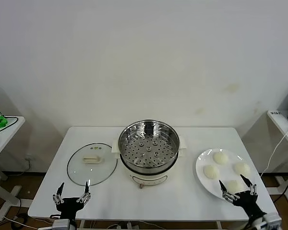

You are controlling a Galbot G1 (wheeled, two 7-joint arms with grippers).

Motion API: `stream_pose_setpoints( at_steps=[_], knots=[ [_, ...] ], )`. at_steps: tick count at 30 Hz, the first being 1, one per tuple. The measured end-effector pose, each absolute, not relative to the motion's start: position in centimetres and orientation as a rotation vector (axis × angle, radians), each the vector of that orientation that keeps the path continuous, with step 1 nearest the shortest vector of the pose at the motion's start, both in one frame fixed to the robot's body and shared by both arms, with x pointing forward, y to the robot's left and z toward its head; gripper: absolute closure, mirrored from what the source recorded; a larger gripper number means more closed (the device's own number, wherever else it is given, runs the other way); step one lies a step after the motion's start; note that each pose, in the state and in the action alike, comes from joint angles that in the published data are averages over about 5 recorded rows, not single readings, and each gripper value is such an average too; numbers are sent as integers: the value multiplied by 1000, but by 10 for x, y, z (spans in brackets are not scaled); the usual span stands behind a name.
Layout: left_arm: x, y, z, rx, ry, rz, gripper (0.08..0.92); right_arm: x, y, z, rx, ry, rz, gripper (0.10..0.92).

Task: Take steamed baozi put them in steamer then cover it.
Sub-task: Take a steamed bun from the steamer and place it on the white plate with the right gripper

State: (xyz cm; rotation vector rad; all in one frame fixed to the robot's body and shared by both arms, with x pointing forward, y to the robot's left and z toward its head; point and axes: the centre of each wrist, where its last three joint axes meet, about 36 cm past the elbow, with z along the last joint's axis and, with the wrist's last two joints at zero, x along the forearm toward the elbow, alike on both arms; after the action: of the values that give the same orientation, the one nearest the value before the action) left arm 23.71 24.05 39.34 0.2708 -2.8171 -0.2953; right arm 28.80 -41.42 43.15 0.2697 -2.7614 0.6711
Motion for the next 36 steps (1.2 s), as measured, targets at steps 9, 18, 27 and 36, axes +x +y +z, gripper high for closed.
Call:
stream_pose_setpoints(
  at_steps=[9,18,27,36],
  knots=[
    [229,237,396,287,-2809,-309,177,358,-459,474,482,-2499,1192,200],
    [221,229,397,281,-2802,-331,177,449,-488,523,777,-2121,1552,200],
    [217,225,399,273,-2803,-351,177,526,-496,543,941,-1842,1600,200],
    [218,228,406,272,-2819,-363,177,579,-493,532,1064,-1639,1538,200]
  ],
)
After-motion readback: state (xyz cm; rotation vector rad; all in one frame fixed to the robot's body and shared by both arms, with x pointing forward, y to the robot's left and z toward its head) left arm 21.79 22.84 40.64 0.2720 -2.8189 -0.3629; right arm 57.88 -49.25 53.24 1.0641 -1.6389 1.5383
